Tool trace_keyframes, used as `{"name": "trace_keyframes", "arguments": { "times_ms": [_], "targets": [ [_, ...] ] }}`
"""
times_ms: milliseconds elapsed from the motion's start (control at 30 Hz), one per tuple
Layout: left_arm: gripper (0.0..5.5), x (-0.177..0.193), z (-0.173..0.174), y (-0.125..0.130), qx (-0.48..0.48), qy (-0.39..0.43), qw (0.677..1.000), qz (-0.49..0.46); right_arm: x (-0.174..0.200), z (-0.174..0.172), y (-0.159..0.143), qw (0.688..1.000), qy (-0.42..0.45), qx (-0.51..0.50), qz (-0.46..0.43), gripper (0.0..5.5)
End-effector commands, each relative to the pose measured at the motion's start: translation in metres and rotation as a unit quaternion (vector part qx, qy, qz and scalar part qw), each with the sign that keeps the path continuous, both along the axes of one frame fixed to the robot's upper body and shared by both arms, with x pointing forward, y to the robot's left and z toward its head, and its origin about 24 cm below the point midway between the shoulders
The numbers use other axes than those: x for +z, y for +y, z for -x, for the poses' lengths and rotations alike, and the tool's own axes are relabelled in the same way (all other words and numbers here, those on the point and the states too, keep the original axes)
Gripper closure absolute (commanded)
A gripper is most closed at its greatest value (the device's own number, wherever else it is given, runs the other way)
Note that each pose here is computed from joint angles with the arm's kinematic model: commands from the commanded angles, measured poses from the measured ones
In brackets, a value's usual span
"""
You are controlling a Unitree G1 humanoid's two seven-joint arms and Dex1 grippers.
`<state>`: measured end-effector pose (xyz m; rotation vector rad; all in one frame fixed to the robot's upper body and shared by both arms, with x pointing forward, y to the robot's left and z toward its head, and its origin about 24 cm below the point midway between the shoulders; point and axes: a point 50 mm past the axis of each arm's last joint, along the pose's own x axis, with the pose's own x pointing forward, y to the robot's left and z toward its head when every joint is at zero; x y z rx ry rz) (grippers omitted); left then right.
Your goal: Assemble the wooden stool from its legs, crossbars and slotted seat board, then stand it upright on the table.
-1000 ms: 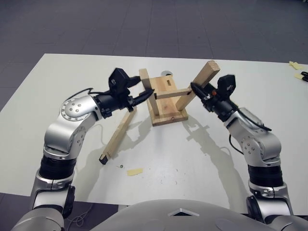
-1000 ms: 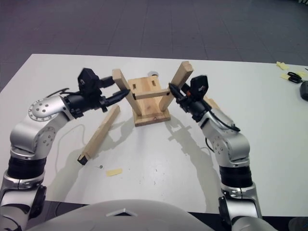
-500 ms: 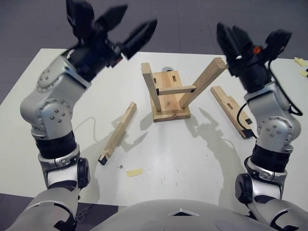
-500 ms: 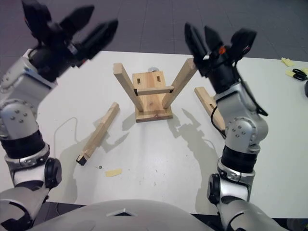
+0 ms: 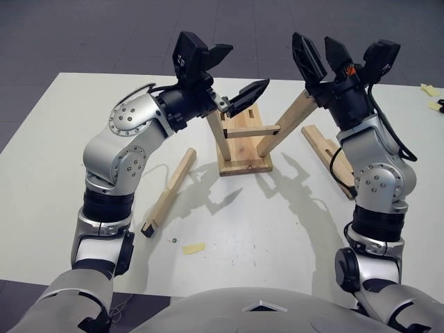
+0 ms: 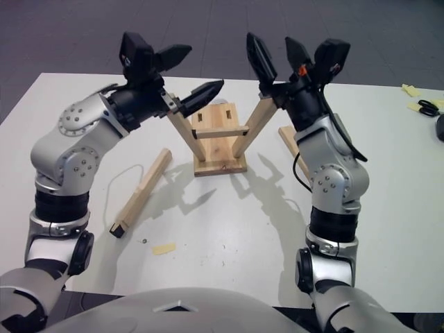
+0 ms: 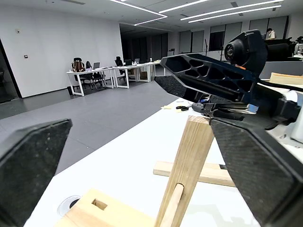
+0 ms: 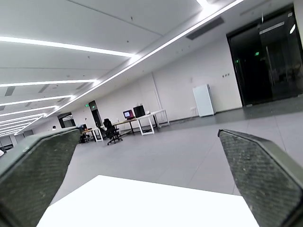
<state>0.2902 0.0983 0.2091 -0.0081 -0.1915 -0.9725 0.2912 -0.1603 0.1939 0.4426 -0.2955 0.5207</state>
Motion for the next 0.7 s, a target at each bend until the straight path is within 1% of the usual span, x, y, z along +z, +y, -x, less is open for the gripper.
{"name": "trace_keyframes", "arguments": {
  "times_ms": [33, 133, 267, 333, 400, 467, 500, 600, 700],
  "targets": [
    [0.10, -0.024, -0.005, 0.002, 0.027, 0.062, 0.998, 0.000, -0.057, 0.008, 0.007, 0.992, 0.127, 0.001, -0.011, 0.13],
    [0.10, -0.012, -0.006, 0.001, 0.026, 0.063, 0.997, 0.048, -0.041, 0.010, 0.010, 0.994, 0.094, -0.002, -0.054, 0.13],
    [0.10, 0.017, -0.004, -0.006, 0.002, 0.058, 0.988, 0.142, -0.002, 0.012, 0.017, 0.993, 0.021, 0.011, -0.112, 0.13],
    [0.10, 0.039, -0.004, -0.005, -0.006, 0.052, 0.978, 0.203, 0.014, 0.015, 0.021, 0.992, -0.010, 0.020, -0.121, 0.13],
    [0.10, 0.059, -0.007, 0.004, 0.000, 0.042, 0.966, 0.253, 0.023, 0.018, 0.021, 0.993, -0.034, 0.018, -0.109, 0.13],
    [0.10, 0.072, -0.011, 0.017, 0.025, 0.034, 0.958, 0.282, 0.023, 0.021, 0.015, 0.995, -0.037, 0.002, -0.088, 0.13],
    [0.10, 0.074, -0.015, 0.025, 0.050, 0.027, 0.958, 0.280, 0.016, 0.023, 0.011, 0.997, -0.025, -0.010, -0.074, 0.13],
    [0.10, 0.068, -0.024, 0.048, 0.122, 0.027, 0.954, 0.272, -0.005, 0.032, 0.003, 0.999, 0.015, -0.025, -0.035, 0.13],
    [0.10, 0.055, -0.027, 0.068, 0.179, 0.037, 0.948, 0.262, -0.029, 0.046, 0.006, 0.997, 0.072, -0.004, 0.010, 0.13]
  ]
}}
